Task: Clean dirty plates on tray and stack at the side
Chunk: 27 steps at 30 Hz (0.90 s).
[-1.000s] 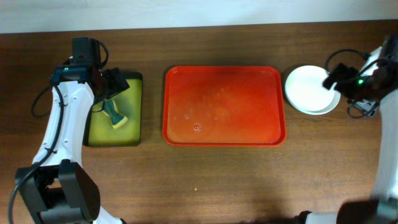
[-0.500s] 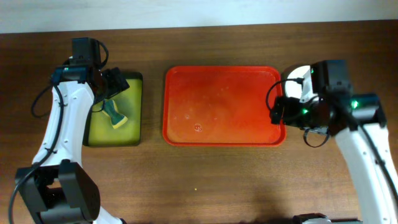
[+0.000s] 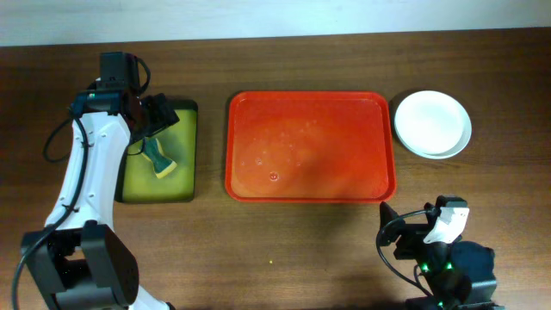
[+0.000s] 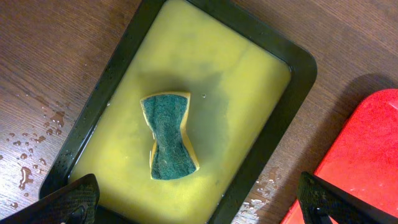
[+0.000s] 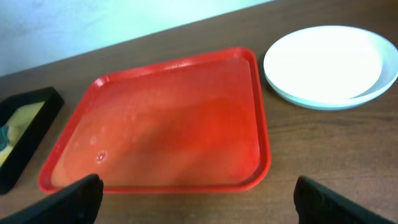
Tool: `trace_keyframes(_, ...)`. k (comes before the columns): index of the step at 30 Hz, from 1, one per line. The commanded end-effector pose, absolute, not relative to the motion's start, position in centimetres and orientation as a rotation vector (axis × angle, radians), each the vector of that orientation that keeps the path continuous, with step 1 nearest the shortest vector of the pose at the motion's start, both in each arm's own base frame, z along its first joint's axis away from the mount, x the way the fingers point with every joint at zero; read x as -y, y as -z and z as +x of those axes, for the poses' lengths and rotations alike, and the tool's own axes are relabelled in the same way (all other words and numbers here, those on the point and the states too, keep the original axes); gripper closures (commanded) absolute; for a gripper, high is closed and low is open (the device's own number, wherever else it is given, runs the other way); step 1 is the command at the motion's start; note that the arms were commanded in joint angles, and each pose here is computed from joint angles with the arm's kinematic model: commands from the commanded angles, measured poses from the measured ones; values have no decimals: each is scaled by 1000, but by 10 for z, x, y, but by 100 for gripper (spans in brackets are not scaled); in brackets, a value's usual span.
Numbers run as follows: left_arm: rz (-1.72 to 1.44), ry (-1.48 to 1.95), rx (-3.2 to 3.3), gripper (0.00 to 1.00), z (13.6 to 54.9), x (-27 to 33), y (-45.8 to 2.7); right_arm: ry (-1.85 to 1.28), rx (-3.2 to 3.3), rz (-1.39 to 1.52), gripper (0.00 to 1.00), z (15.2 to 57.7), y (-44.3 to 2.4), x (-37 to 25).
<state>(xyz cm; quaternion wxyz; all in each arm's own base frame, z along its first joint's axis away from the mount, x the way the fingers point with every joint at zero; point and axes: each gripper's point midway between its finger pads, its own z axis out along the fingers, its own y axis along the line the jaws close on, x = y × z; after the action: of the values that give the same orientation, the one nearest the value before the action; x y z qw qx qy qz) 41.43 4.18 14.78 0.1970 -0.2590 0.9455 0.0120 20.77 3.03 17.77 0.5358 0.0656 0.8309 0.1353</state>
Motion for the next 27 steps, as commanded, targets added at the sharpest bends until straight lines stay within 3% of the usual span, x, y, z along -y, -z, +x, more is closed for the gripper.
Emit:
trace_keyframes(1, -725, -29, -2642, 1, 416, -43, -150, -326, -1881, 156, 1, 217, -168, -30)
trace_keyframes(6, -725, -29, -2642, 1, 416, -43, -150, -330, -1820, 150, 1, 230, -140, -30)
trace_keyframes(12, -725, -29, -2642, 1, 416, -43, -150, -274, -1602, 191, 1, 246, -166, -15)
trace_keyframes(18, -725, -29, -2642, 1, 416, -43, -150, -134, -1643, 172, 1, 246, -155, 3)
trace_keyframes(27, -726, -29, -2642, 1, 415, -43, -150, -171, -1647, 129, 1, 246, -156, -9)
